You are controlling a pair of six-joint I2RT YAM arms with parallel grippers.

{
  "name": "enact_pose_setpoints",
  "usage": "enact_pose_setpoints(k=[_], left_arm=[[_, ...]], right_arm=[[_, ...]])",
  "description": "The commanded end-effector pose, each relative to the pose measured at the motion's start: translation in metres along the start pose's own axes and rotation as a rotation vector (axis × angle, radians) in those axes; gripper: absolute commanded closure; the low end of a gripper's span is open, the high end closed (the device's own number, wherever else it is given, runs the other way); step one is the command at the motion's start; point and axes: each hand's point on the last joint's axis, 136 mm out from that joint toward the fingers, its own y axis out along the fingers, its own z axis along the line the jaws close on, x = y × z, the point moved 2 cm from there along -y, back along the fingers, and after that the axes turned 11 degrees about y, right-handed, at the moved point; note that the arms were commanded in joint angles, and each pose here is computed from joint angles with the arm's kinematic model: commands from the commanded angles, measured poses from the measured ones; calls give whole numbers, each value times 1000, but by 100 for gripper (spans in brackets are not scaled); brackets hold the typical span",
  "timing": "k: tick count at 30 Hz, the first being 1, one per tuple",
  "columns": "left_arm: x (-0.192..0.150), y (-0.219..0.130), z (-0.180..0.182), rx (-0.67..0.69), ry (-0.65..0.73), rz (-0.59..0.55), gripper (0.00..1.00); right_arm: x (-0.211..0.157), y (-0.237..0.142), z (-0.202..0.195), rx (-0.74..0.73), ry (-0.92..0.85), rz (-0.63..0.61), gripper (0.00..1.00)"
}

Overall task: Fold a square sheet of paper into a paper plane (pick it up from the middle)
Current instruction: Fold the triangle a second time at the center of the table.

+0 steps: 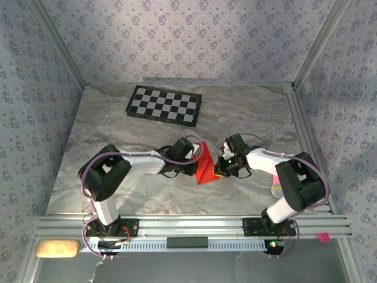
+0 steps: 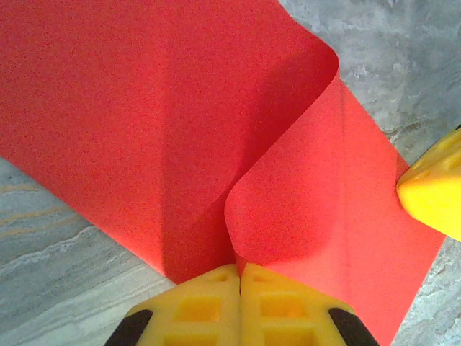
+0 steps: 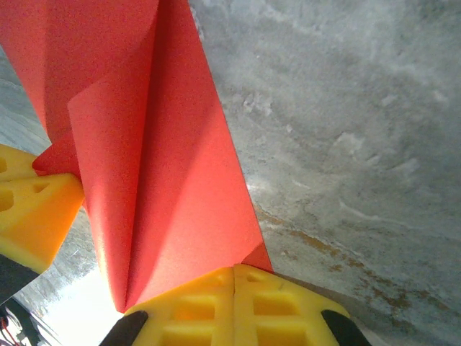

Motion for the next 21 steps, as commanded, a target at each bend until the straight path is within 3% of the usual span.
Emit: enact_pose_setpoints(k=[1,21], left_arm=[[5,-2,3,16,6,-10,98],[-13,8,7,15,-14,27,98]], right_arm=[[-11,9,-26,-117,31,35,98],[-9,7,-20,-101,17,27,96]])
